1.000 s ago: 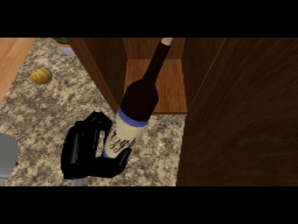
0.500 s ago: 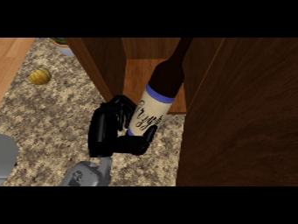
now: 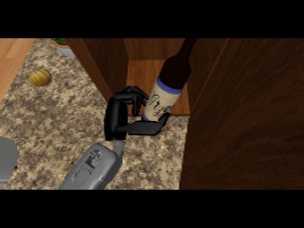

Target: Pick up the wine, place it into the cabinet and close the cabinet

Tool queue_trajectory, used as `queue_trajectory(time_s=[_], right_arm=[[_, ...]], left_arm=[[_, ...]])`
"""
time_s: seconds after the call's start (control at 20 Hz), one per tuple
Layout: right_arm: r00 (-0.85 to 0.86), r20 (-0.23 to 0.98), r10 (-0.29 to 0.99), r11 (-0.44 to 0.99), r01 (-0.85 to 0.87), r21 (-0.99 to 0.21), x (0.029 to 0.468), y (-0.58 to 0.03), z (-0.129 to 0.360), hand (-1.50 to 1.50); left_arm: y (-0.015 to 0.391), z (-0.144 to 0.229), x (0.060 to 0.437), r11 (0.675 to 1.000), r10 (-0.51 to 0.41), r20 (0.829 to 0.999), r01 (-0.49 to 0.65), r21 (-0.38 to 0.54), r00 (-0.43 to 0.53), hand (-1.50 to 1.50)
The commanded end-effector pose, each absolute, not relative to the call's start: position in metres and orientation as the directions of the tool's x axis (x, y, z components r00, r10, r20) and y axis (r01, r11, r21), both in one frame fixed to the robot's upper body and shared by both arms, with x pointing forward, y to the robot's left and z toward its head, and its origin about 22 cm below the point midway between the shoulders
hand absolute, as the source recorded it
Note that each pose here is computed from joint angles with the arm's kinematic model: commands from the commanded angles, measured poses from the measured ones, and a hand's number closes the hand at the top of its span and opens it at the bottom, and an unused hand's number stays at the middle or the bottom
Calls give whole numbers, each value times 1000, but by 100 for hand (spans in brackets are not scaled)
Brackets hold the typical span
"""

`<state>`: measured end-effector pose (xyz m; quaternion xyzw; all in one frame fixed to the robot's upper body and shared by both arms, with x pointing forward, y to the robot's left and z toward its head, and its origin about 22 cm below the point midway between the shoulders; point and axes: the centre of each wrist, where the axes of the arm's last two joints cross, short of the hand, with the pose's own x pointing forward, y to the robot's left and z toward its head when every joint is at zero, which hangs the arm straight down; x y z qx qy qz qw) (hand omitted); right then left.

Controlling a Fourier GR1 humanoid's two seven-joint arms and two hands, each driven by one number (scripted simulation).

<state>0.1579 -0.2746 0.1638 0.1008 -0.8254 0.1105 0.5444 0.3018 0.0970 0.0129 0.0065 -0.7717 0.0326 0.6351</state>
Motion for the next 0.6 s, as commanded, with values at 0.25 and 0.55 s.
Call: queue_trajectory(time_s=[0.25, 0.55], right_arm=[[-404, 910, -96, 951, -306, -36, 132, -282, 166, -150], [-385, 918, -93, 948, -317, -37, 144, -285, 165, -150]], left_arm=[[91, -14, 307, 996, -4, 986, -87, -10, -166, 150], [98, -23, 343, 996, 20, 982, -84, -37, -189, 150]])
